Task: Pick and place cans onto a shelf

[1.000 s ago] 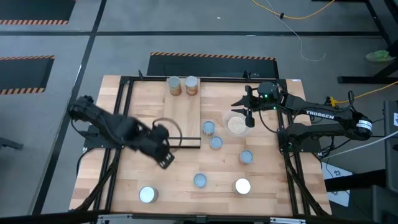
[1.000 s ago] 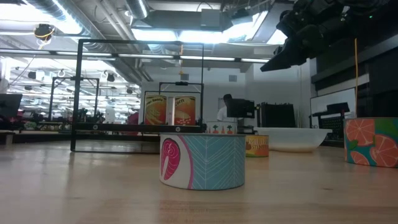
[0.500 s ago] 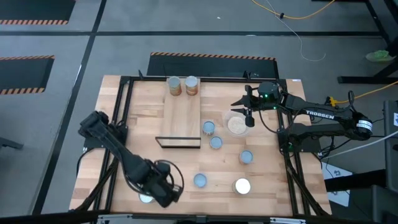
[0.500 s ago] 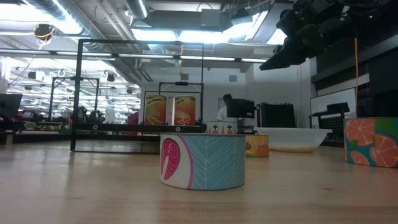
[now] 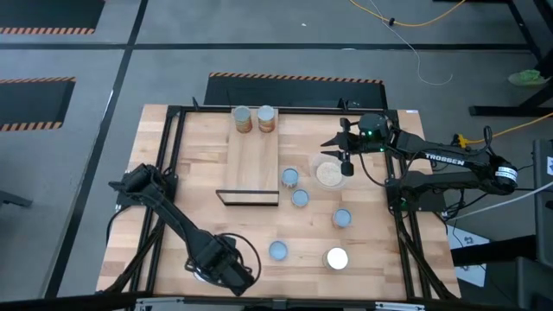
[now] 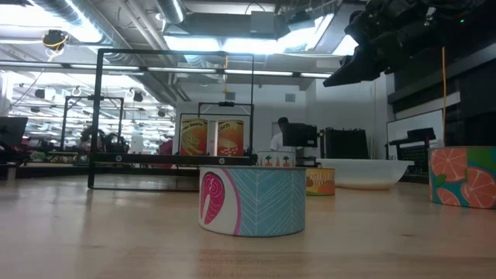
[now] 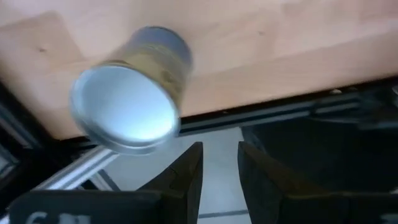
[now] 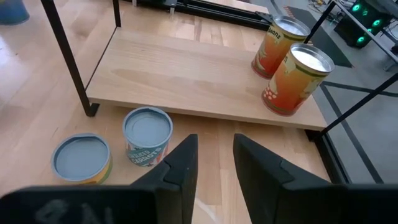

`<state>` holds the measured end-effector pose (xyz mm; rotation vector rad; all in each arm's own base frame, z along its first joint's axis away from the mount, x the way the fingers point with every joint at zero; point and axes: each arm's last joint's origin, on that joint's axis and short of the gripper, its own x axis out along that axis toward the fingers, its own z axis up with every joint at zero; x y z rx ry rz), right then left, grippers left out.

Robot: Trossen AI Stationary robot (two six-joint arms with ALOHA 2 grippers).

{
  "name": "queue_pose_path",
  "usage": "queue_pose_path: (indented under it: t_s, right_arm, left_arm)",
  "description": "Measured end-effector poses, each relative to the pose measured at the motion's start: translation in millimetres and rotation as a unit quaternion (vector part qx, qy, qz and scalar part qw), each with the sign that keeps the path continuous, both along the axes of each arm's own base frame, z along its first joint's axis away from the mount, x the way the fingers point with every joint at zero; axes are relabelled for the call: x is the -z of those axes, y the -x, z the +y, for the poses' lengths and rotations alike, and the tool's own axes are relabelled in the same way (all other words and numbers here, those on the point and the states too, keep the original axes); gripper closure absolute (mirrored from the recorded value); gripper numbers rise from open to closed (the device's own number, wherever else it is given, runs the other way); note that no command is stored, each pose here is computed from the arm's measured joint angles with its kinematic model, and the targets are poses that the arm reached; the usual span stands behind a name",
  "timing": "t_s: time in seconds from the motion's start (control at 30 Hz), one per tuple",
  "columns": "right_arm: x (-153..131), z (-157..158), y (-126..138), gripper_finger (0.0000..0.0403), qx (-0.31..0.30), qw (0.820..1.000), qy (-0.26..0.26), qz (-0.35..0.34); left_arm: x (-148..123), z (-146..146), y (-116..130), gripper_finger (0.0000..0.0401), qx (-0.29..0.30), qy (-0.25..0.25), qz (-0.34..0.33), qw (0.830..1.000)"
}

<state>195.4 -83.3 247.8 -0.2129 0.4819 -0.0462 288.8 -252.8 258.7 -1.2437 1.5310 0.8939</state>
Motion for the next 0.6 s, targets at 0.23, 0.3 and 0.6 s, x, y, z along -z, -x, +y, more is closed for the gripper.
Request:
queue_pose_path:
  t_s: [0.23, 0.3, 0.6]
  right_arm:
    - [0.0, 0.0, 0.0, 0.0295, 0.0, 1.0, -0.001, 0.0]
    - [0.1, 0.0, 0.1, 0.0295, 0.001, 1.0, -0.001, 0.0]
    - [0.7, 0.2, 0.3, 0.0295, 0.0, 1.0, -0.003, 0.004]
  left_arm:
    - [0.9, 5.3, 6.8, 0.0307, -0.001, -0.031, 0.033, 0.999]
    - [0.9, 5.6, 6.9, 0.0307, -0.001, -0.035, 0.031, 0.999]
    - [3.4, 6.2, 5.4, 0.0307, -0.003, -0.059, 0.015, 0.998]
